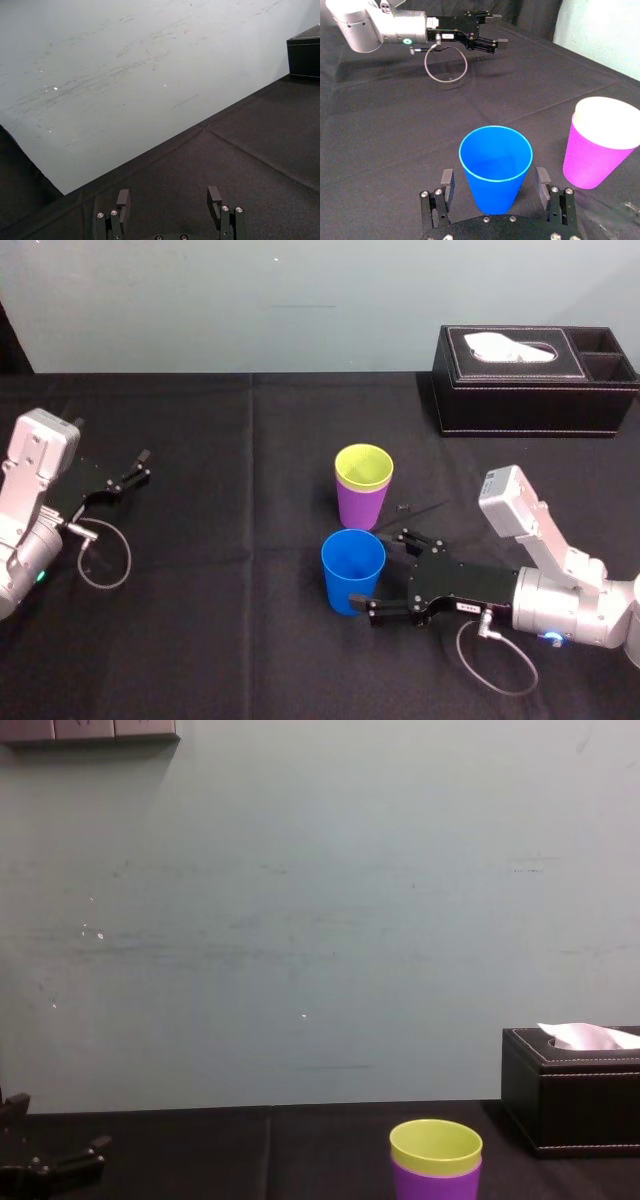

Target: Stack the three plastic cups sequentially using one hand.

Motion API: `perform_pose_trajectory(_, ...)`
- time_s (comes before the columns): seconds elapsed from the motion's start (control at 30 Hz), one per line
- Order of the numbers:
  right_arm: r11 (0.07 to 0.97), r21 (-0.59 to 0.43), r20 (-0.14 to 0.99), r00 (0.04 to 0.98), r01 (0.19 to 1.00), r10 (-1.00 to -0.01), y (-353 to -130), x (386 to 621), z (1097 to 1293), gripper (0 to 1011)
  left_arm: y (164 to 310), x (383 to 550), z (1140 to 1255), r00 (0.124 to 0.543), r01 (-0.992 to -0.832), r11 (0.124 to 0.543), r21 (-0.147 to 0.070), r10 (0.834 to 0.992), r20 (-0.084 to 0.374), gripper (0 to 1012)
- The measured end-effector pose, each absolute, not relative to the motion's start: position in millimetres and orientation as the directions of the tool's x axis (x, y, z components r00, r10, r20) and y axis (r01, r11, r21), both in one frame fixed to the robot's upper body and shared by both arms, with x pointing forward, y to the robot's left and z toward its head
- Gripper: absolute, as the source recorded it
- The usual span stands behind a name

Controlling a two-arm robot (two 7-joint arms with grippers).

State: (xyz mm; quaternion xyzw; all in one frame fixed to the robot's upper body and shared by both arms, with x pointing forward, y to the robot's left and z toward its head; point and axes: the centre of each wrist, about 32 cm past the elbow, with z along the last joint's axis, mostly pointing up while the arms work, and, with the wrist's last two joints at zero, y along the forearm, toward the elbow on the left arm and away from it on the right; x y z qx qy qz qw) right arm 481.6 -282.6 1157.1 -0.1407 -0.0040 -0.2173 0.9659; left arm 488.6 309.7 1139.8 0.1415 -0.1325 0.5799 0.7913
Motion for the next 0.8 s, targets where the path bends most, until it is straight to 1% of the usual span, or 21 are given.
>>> perform_pose_trajectory(0.3, 0.869, -0.27, 0.062, 0.909, 0.414, -0.413, -273.0, 489.5, 1154.3, 1004, 309.6, 488.6, 1139.8, 0.292, -0.955, 0.287, 0.07, 0.88, 0.374, 1011)
perform_pose_trajectory(0.6, 0.869, -0.271, 0.062, 0.908, 0.414, -0.414, -273.8, 489.0, 1154.4, 1004, 309.7, 488.6, 1139.8, 0.292, -0.955, 0.287, 0.07, 0.88, 0.374, 1011)
perform_pose_trajectory(0.63, 0.869, -0.271, 0.062, 0.908, 0.414, -0.414, -273.8, 489.0, 1154.5, 997, 309.7, 488.6, 1139.8, 0.292, -0.955, 0.287, 0.07, 0.88, 0.374, 1011)
perform_pose_trajectory(0.8, 0.869, -0.271, 0.063, 0.908, 0.415, -0.414, -274.2, 488.7, 1154.7, 889, 309.7, 488.6, 1139.8, 0.292, -0.955, 0.287, 0.07, 0.88, 0.374, 1011)
